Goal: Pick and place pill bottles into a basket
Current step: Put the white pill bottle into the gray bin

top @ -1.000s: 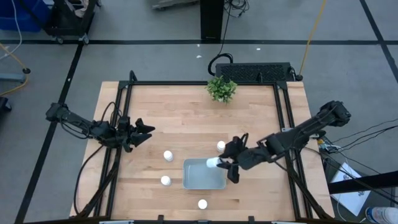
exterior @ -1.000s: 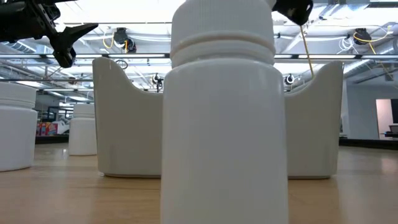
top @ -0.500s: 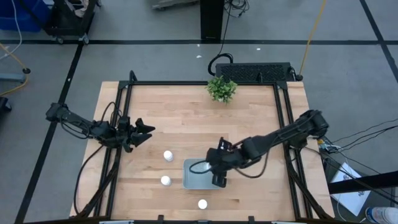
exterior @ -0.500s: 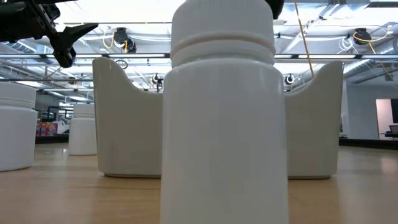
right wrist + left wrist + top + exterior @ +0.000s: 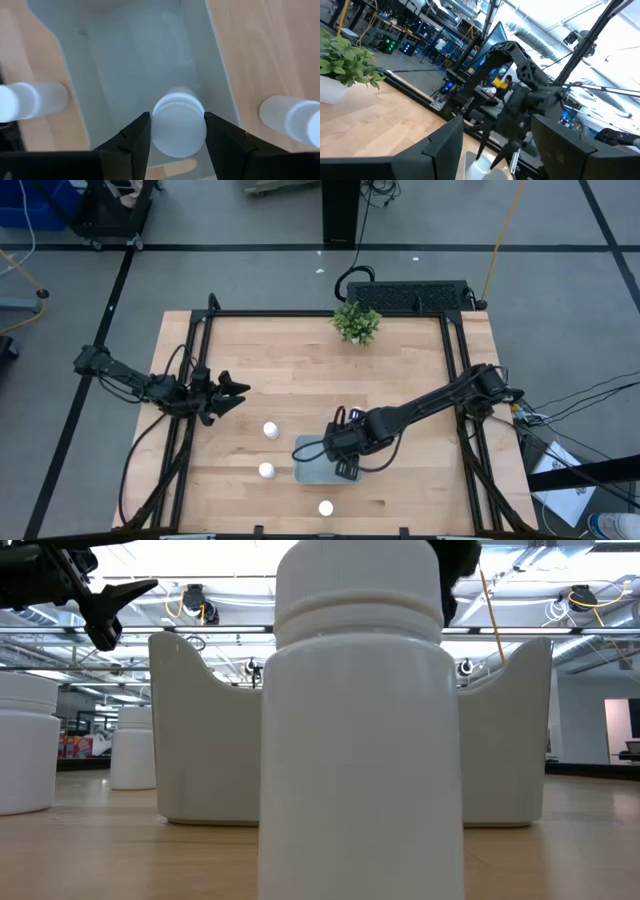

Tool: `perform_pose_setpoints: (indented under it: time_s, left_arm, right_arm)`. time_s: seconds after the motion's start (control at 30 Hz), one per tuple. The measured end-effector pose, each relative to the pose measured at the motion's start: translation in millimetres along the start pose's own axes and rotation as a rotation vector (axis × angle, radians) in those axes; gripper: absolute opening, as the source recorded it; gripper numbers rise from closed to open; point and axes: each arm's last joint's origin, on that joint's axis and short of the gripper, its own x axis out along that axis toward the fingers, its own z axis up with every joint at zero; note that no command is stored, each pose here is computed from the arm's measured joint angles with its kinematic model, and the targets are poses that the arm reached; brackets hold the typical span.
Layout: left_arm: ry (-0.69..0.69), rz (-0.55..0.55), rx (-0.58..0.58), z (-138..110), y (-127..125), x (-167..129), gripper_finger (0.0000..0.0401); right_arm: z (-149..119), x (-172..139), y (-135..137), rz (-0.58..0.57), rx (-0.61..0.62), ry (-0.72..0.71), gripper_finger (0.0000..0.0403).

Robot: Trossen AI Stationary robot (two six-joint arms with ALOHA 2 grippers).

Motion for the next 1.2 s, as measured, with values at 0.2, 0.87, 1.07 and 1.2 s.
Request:
perform_pose_setpoints:
  time_s: [0.2, 0.87, 1.07, 1.2]
  left_arm:
    - [-0.001, 0.003, 0.001, 0, 0, 0, 0.0241]
    - [0.000, -0.001, -0.001, 0, 0, 0, 0.0241]
    - [0.001, -0.001, 0.004, 0, 0, 0, 0.0241]
    - [0.001, -0.001, 0.003, 0, 0, 0, 0.0241]
  right_arm:
    - [1, 14, 0, 0.003, -0.015, 0.033, 0.0154]
    - [-2, 34, -6, 0.065, -0.005, 0.022, 0.0166]
    - [-3, 32, -7, 0.065, -0.005, 0.027, 0.0194]
    - [-4, 24, -7, 0.071, -0.006, 0.018, 0.0212]
